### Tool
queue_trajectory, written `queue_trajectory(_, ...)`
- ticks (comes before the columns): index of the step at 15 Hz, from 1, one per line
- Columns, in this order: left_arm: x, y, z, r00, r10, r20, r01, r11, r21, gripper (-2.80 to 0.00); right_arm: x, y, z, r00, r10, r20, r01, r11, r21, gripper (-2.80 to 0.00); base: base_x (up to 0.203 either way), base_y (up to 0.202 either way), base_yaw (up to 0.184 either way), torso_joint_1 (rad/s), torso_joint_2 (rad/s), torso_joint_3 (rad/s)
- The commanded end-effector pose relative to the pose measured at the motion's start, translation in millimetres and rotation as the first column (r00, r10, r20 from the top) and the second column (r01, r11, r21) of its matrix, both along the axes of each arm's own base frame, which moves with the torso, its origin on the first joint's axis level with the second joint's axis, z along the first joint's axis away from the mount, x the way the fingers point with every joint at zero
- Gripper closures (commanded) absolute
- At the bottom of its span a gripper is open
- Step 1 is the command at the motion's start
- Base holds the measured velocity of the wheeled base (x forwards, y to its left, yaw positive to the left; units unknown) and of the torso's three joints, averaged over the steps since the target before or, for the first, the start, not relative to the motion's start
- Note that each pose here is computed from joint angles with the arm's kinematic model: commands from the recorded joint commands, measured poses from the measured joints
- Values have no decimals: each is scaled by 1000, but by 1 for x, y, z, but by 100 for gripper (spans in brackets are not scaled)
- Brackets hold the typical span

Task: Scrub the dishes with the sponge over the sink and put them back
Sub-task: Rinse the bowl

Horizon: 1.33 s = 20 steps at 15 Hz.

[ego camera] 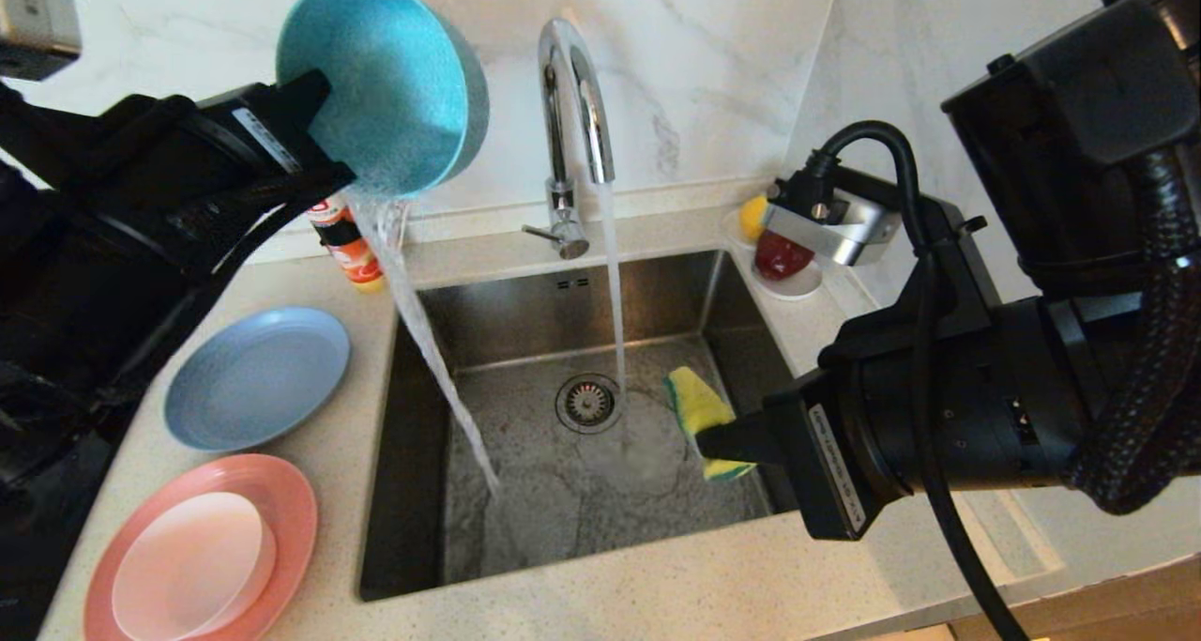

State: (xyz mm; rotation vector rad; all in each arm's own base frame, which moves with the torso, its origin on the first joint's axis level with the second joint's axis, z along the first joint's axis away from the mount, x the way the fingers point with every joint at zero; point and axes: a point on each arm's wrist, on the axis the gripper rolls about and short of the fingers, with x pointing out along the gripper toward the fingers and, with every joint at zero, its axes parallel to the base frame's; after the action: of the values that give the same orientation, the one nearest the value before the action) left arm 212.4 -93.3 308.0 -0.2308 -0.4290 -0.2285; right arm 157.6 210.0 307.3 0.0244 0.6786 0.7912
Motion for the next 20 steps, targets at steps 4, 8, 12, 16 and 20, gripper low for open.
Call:
queue_trajectory(4,-33,13,12,993,-80,90,79,997,11,0,-8,-1,4,1000,20,9,-20,1000,11,0,0,0,0,0,0,0)
queue_trajectory(8,-39,15,6,984,-94,152,89,995,37,0,-7,-1,4,1000,17,8,-17,1000,10,0,0,0,0,0,0,0)
queue_trajectory(12,-44,17,-3,976,-115,186,102,992,79,0,-9,-3,6,1000,17,13,-17,1000,15,0,0,0,0,0,0,0)
queue_trajectory(16,-39,14,-6,976,-124,178,108,989,99,0,-6,1,2,1000,18,5,-18,1000,8,0,0,0,0,0,0,0)
queue_trajectory(20,-33,11,-11,986,-134,101,121,985,122,0,-8,-2,8,1000,16,20,-17,1000,22,0,0,0,0,0,0,0)
